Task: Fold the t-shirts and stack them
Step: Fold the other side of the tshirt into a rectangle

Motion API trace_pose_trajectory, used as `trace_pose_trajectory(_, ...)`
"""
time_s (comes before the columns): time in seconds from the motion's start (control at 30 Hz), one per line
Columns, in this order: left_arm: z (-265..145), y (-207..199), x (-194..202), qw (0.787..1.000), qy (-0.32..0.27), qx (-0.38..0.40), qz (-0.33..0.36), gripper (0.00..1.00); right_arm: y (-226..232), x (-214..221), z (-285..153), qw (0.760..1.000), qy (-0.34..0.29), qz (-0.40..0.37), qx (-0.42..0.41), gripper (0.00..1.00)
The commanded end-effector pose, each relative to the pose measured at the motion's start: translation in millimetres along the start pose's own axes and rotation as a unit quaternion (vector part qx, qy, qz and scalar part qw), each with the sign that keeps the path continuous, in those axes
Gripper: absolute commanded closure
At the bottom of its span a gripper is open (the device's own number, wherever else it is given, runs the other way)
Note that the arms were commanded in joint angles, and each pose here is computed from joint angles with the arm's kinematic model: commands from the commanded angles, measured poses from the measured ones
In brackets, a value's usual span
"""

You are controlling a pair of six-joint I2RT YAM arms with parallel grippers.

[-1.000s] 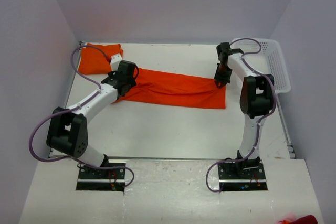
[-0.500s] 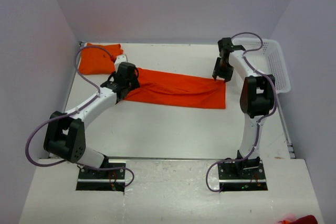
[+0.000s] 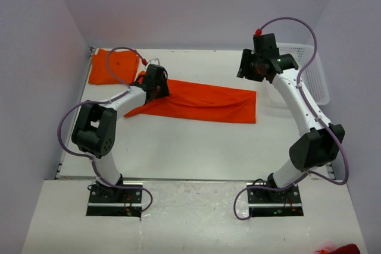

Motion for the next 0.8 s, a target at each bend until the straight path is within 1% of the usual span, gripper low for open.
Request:
trace_pose_trajectory(0.0, 1.0, -23.0, -17.8, 0.999, -0.026, 0.040, 0.001, 0.53, -2.6, 5.6, -3.3, 1.000, -0.004, -0.004, -0.016, 0.51)
trace_pose_trajectory(0.13, 8.7, -21.4, -16.9, 0.999, -0.022, 0.027, 0.005, 0.53, -2.9, 5.4, -8.9, 1.000, -0.009, -0.003, -0.017, 0.51)
trace_pose_trajectory(0.37, 10.2, -17.4, -21.5, 0.999, -0.032, 0.003, 0.014, 0.52, -1.2, 5.6, -11.1, 1.000, -0.010, -0.001, -0.028, 0.51)
trace_pose_trajectory(0.53, 17.9, -4.1, -15.9, 0.999, -0.028, -0.032, 0.022, 0.53, -1.4, 6.4, -13.9, 1.000, -0.012, 0.000, -0.029, 0.51)
trace_pose_trajectory(0.77, 32.5, 5.5, -10.0, 0.998, -0.025, -0.048, 0.026, 0.57, 0.2, 11.3, -15.6, 0.999, -0.008, 0.001, -0.041, 0.51)
Point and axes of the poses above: each gripper's point midway between its finger pads, its own z axis out along the fingers, its own y axis along the line the jaws close on, x = y × z, the point moved 8 cm from there along -z, back along the fingers, and after that the axes turned 15 degrees about -z, right-handed, at the moved point
